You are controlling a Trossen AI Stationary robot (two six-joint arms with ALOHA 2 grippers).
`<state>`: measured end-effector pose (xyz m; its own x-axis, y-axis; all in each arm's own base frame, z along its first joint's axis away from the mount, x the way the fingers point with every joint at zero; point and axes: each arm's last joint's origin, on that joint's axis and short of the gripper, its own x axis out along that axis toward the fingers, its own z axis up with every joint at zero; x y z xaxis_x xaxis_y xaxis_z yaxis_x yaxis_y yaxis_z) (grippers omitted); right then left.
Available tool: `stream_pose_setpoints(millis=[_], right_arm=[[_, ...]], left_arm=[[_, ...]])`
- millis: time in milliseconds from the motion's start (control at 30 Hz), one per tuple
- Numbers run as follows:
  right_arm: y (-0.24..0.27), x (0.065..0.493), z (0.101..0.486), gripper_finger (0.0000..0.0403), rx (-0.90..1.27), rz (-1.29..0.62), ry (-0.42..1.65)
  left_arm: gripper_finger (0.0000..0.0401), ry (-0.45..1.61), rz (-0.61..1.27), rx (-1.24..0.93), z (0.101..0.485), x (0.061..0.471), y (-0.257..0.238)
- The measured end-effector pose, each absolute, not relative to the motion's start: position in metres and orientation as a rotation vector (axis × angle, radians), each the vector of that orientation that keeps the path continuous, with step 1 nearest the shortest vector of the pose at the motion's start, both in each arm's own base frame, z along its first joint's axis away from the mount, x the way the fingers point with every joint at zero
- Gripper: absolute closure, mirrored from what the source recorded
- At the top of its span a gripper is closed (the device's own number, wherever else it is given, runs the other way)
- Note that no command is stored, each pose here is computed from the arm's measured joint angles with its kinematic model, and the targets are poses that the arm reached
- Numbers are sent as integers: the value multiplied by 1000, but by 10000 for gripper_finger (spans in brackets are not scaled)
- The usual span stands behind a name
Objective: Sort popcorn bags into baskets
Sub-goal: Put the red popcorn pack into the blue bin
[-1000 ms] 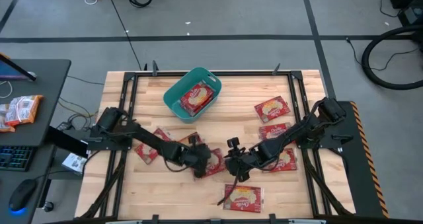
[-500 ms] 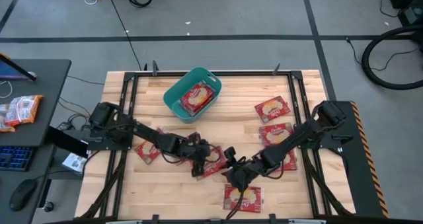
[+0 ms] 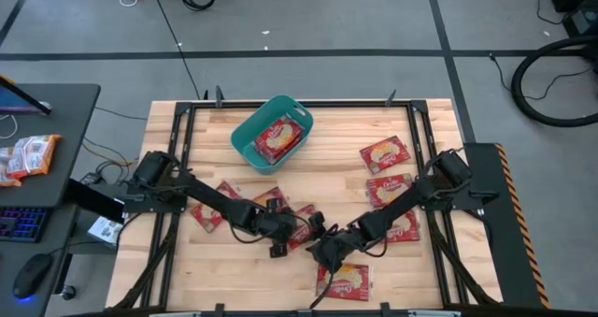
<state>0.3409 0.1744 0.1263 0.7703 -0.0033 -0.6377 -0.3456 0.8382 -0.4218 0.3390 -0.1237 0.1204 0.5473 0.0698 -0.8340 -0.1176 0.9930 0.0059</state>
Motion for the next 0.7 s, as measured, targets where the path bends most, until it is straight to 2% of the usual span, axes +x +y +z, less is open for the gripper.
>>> stream_pose_setpoints(millis=[233, 367, 467, 700], right_arm=[[167, 345, 115, 236, -615, 244, 706], [163, 349, 103, 230, -679, 208, 723], [160, 348, 100, 231, -724, 139, 751], [155, 347, 98, 247, -804, 142, 797]], left_arm=[[260, 938, 145, -79, 121, 342, -124], [260, 928, 157, -86, 121, 343, -124], [260, 929, 154, -87, 121, 343, -123], [260, 934, 142, -72, 120, 343, -123]])
